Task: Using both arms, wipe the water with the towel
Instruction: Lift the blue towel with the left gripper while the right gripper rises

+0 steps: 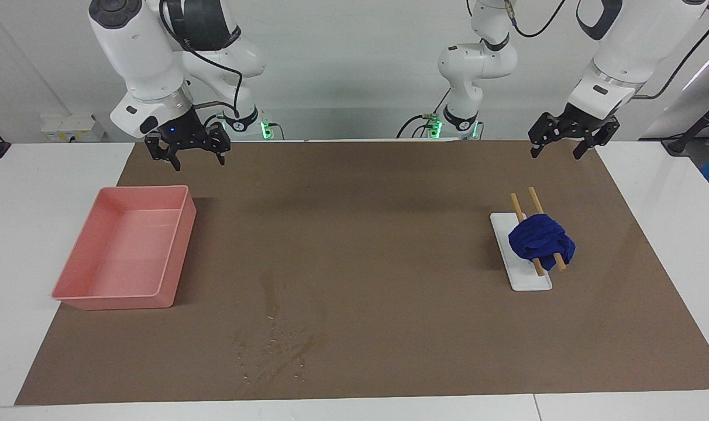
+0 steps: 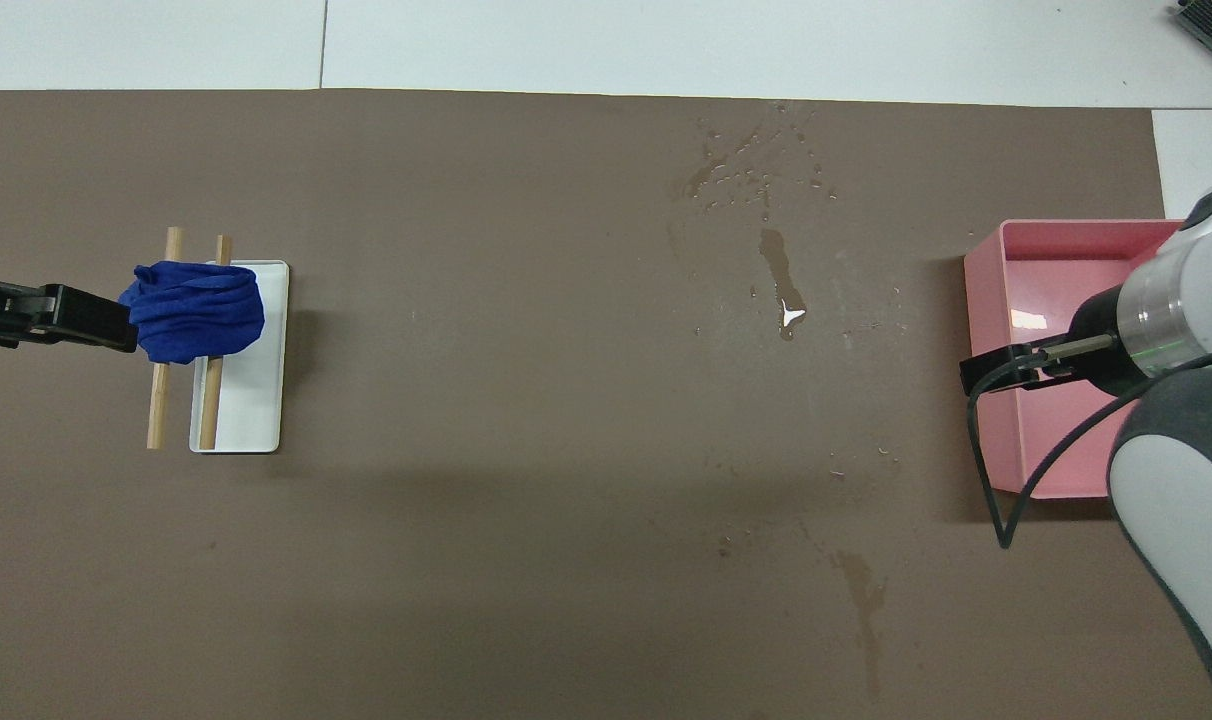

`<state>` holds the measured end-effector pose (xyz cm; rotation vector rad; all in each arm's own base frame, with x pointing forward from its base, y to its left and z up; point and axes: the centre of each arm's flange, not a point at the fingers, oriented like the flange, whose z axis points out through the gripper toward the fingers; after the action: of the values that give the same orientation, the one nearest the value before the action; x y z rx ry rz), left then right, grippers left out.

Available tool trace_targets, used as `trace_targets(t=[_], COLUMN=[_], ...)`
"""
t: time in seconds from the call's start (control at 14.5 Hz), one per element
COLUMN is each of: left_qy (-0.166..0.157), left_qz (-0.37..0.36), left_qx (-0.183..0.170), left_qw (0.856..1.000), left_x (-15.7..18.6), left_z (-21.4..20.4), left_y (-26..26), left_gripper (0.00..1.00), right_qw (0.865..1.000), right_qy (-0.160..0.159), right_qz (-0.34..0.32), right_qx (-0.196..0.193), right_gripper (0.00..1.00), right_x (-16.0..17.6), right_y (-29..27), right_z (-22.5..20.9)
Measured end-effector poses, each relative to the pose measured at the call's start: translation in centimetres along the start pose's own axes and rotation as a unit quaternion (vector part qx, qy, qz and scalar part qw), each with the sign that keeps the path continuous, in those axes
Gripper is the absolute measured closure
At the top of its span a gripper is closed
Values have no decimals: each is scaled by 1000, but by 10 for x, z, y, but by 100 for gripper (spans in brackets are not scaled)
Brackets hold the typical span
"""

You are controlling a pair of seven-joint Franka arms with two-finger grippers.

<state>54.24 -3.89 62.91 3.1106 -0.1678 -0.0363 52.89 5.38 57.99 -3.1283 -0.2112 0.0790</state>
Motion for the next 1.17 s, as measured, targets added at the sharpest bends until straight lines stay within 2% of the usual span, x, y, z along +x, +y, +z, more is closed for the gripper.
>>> trace_targets(t=[0.35, 0.41, 0.69, 0.9, 1.17], left_qy=[1, 13, 97, 126, 140], left_qz=[-1, -1, -14, -41, -94], left_qx=[0, 1, 6, 10, 11], left_qw=[1000, 1000, 995, 991, 986], left_x=[0, 2, 10, 28, 55], left_z=[5, 11, 56, 92, 155], left_y=[-1, -2, -14, -47, -88], left_gripper=[0, 0, 0, 0, 0], right_qw=[1000, 1000, 1000, 1000, 999], right_qy=[0, 0, 0, 8, 30], right_qz=[0, 0, 1, 13, 24], right_qx=[0, 0, 0, 0, -3], right_gripper=[0, 0, 0, 0, 0], right_x=[0, 0, 0, -4, -18], right_y=[0, 0, 1, 13, 23], right_z=[0, 0, 0, -8, -31])
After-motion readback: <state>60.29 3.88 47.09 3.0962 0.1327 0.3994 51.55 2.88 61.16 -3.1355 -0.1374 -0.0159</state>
